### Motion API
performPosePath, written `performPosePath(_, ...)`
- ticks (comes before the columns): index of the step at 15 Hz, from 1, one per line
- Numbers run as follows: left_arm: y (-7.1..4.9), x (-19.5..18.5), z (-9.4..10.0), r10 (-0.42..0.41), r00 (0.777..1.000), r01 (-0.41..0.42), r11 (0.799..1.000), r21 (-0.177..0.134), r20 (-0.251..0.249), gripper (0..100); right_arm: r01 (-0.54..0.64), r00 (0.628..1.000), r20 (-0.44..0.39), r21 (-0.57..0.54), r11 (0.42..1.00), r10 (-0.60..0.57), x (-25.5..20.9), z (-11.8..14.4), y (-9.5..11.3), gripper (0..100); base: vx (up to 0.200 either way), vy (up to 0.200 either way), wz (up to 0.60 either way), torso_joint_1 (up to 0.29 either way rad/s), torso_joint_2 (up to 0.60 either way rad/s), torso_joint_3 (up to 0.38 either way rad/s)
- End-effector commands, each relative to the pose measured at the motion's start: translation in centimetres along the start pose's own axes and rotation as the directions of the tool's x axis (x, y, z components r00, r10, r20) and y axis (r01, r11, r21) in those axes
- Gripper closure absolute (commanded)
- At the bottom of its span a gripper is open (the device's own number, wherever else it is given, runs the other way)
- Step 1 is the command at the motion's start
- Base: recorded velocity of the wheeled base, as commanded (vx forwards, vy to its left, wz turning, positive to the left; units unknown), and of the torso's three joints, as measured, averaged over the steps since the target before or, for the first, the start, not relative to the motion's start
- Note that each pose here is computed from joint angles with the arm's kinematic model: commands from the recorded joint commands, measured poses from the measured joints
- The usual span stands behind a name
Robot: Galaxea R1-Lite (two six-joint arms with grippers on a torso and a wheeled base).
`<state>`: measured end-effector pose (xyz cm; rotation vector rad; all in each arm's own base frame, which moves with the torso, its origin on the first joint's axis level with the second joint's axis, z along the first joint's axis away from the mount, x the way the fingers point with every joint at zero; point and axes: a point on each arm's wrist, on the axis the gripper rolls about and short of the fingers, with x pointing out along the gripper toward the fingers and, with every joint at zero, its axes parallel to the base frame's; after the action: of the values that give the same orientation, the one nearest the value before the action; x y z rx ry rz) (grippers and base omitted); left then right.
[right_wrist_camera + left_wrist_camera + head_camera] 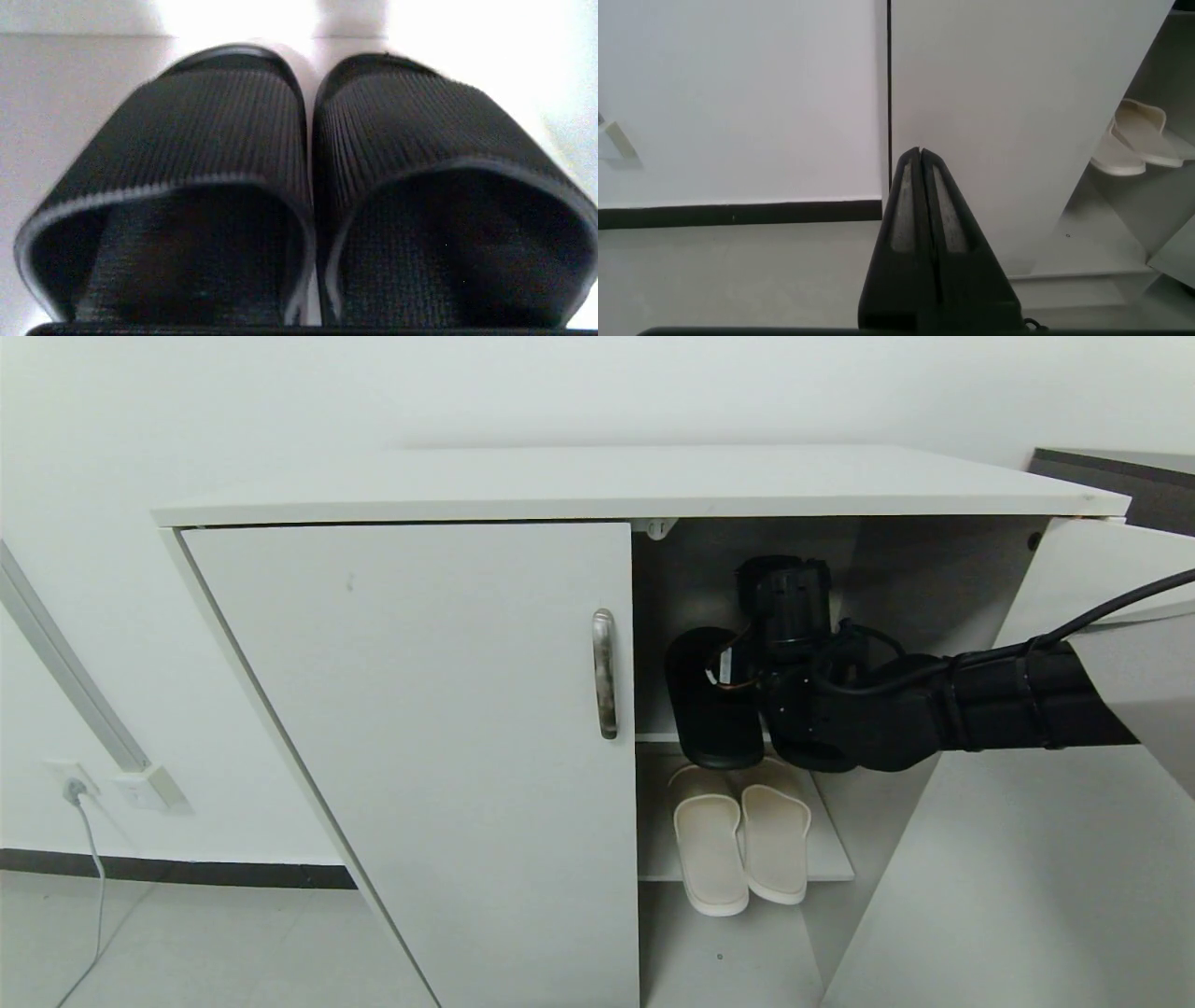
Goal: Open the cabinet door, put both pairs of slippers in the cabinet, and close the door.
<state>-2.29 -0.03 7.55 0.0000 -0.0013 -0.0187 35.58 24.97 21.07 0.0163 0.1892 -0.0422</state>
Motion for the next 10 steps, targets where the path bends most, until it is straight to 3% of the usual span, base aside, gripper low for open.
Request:
performPosePath(1, 0.0, 0.0, 0.0, 0.000, 1.000, 0.000, 1.000, 0.000, -0.001, 100, -0.020, 1.000, 0.011, 0.005, 1.000, 0.020, -2.0, 0.9, -0.3, 0, 0.000, 0.000, 0.00, 0.000, 0.00, 0.000)
performPosePath(10, 0.0, 0.0, 0.0, 0.000, 1.000, 0.000, 1.000, 0.000, -0.001, 100, -0.165, 0.986, 0.000, 0.008, 0.986, 0.165, -12.7, 0.4, -2.9, 0, 0.000, 0.000, 0.00, 0.000, 0.00, 0.000)
